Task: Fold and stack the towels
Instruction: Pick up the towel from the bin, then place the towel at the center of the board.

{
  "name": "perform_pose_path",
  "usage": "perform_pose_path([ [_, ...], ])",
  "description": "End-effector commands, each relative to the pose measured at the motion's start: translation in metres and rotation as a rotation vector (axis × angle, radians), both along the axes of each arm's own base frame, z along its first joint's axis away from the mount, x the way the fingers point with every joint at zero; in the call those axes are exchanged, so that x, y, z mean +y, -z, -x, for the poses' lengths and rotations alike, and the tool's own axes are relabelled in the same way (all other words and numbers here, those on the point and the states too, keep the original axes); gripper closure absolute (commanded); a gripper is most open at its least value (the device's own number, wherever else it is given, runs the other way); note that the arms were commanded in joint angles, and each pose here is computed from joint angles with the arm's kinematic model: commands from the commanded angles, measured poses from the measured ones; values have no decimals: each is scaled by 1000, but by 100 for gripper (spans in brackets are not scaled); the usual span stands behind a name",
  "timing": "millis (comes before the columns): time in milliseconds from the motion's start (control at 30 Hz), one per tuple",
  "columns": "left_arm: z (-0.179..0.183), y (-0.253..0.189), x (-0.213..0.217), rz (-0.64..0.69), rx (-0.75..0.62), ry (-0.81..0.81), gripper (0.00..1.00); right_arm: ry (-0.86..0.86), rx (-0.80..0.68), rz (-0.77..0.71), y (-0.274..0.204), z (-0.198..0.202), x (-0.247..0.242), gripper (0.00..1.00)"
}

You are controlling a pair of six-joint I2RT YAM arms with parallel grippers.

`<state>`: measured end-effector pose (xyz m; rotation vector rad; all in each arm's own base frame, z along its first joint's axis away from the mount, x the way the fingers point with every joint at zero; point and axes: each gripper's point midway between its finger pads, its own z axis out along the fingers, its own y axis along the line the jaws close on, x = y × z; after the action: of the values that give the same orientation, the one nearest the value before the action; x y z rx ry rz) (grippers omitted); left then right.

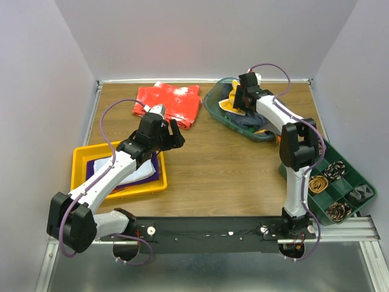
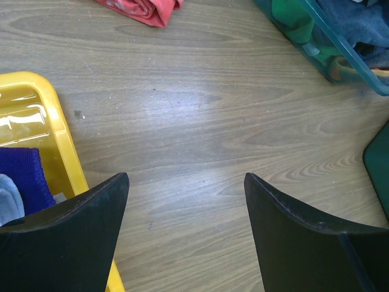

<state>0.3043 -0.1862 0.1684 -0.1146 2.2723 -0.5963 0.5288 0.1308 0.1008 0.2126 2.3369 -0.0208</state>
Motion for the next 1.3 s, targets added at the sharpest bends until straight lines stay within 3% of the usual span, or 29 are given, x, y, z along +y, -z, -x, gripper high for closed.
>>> perform_pose_path([
  [0,-2,-9,-3,28,-31,3,16,34,-45,69,-19,-20,-15,61],
  [100,-2,-9,-3,28,-29,3,16,60,-64,69,-31,-30,-24,93],
  [167,-2,-9,-4,28,-30,3,16,78,-75,73,-42,-35,-33,99],
  [400,-7,-20,-3,23,-54,0,16,55,-219,33,-127,-47,-30,99],
  [633,-11,-33,-3,24,-85,1,15,-42,-372,-85,-217,-29,-12,99],
  [1000,-12,-57,2,28,-141,-14,15,-300,-589,-326,-344,46,44,99],
  [1233,-8,-72,7,34,-179,-26,15,-457,-607,-496,-382,118,98,99],
  [1267,-7,-75,8,36,-185,-27,15,-465,-568,-506,-368,124,105,99],
])
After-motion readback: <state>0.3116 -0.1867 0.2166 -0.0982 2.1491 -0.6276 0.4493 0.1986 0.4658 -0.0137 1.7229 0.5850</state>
